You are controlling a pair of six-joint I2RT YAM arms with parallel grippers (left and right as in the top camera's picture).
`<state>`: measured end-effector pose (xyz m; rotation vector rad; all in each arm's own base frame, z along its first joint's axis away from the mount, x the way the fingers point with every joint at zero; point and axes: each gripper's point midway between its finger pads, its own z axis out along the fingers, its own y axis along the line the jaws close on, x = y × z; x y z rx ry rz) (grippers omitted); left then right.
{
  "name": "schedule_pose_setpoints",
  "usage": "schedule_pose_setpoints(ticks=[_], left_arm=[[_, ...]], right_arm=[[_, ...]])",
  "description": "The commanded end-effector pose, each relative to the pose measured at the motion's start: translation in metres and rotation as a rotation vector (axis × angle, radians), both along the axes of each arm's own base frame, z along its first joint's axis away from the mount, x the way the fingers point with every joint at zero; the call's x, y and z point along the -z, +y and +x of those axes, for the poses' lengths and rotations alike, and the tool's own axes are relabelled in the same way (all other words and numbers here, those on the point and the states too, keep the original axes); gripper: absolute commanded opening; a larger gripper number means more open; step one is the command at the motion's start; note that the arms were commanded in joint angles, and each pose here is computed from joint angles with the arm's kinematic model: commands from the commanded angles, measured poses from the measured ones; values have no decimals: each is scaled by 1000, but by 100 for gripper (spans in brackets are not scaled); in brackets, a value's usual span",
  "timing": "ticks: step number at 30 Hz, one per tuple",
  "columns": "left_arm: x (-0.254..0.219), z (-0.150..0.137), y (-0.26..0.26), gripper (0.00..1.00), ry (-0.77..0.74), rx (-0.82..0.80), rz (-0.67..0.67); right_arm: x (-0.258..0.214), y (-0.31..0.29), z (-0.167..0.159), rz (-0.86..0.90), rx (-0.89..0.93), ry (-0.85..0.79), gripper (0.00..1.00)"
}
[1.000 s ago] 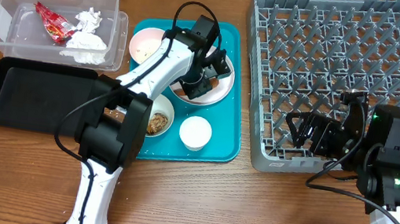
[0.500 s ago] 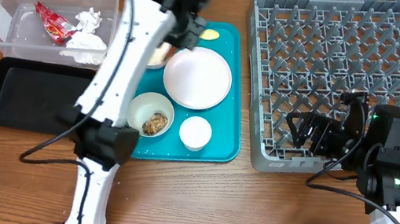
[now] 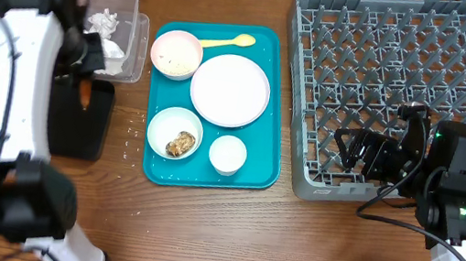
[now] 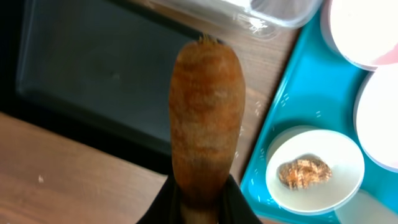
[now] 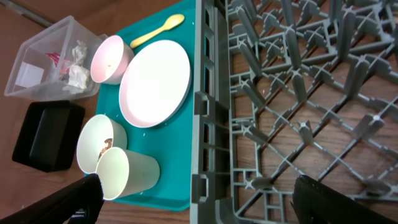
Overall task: Sort waste into correct bins and load items into the dishwasher
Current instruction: 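Place the carrot onto the black tray with the left gripper, then grasp the bowl with brown food with the left gripper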
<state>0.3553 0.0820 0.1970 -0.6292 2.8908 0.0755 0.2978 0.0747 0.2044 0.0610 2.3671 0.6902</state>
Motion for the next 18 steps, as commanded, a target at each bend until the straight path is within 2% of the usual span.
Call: schedule_pose_setpoints(ticks=[1, 3, 6, 9, 12, 13, 14, 18], left_arm=[[-2, -37, 38, 4, -99, -266, 50], [34, -55, 64, 4, -88, -443, 72], [94, -61, 90, 4, -121, -652, 41], [140, -41, 94, 4, -200, -673, -46], [168, -29, 91, 5, -188, -659, -81], [173, -28, 90, 9, -182, -658, -89], [177, -27, 90, 18, -177, -657, -94], [174, -17, 89, 59, -197, -582, -106]], right_arm=[[-14, 0, 5, -10, -4, -42, 100], [-14, 0, 5, -10, -4, -42, 100], [-14, 0, 4, -9, -4, -41, 100], [-14, 0, 4, -10, -4, -41, 100], [-12, 0, 3, -7, -2, -31, 100], [-12, 0, 3, -7, -2, -29, 100], [-12, 0, 2, -7, -2, -27, 100], [-11, 0, 2, -7, -2, -24, 100]])
